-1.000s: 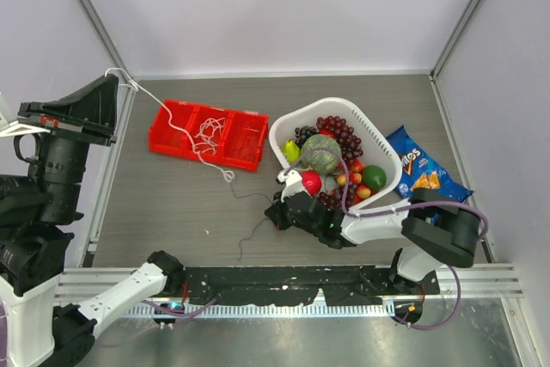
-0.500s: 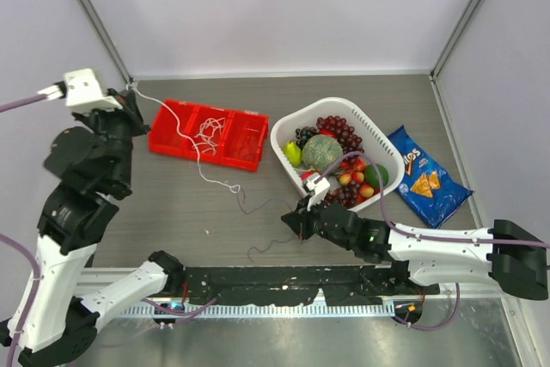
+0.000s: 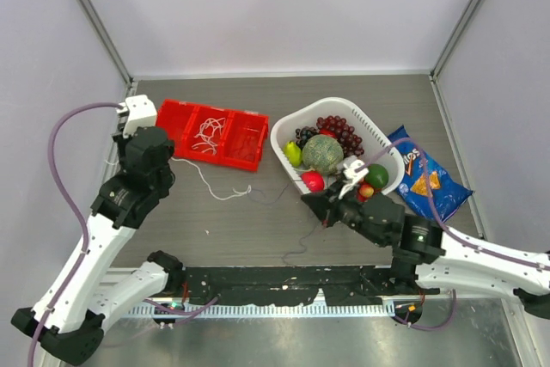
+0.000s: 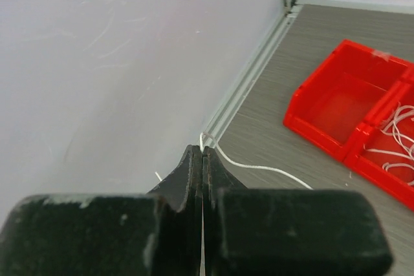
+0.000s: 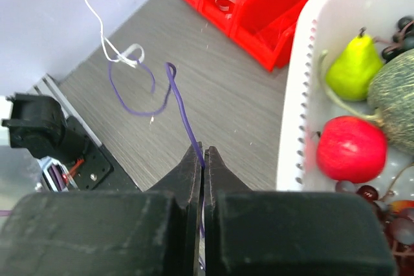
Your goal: Untangle the cables
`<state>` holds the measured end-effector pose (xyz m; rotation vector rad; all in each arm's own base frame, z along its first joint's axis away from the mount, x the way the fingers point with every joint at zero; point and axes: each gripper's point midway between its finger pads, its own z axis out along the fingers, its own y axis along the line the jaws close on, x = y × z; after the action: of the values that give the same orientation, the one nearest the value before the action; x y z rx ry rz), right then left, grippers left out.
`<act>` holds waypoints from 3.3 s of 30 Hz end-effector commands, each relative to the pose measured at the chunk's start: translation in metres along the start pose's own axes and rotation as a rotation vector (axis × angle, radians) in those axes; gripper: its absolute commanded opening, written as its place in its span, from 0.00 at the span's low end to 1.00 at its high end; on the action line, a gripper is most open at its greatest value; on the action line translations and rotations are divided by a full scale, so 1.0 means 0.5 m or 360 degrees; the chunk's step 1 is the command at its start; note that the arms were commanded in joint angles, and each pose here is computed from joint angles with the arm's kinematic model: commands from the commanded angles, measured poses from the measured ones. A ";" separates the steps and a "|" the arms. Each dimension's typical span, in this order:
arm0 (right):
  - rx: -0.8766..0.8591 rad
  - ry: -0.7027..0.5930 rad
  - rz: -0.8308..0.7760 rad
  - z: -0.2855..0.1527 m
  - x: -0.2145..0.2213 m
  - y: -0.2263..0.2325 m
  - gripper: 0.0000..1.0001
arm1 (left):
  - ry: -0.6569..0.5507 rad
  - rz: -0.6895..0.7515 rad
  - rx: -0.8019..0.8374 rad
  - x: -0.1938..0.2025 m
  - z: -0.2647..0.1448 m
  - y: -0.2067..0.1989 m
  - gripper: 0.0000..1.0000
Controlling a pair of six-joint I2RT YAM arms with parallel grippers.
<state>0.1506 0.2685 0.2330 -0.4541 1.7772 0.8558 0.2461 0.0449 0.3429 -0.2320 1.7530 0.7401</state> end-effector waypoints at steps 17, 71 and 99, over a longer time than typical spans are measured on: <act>0.0118 -0.0281 0.0176 -0.191 -0.095 -0.088 0.01 | 0.0136 -0.0376 -0.0374 0.092 0.017 0.095 0.00; -0.0057 -0.0249 0.0164 -0.029 -0.148 0.044 0.01 | 0.1193 -0.1014 0.0903 0.332 0.006 -0.401 0.00; -0.0114 -0.0184 0.0193 -0.017 -0.091 0.045 0.01 | 0.1725 -0.1022 0.0799 0.473 -0.043 -0.512 0.82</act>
<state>0.1472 0.2731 0.2703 -0.3913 1.7322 0.9551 0.2791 -0.1016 0.0421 -0.8495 2.5729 -0.3943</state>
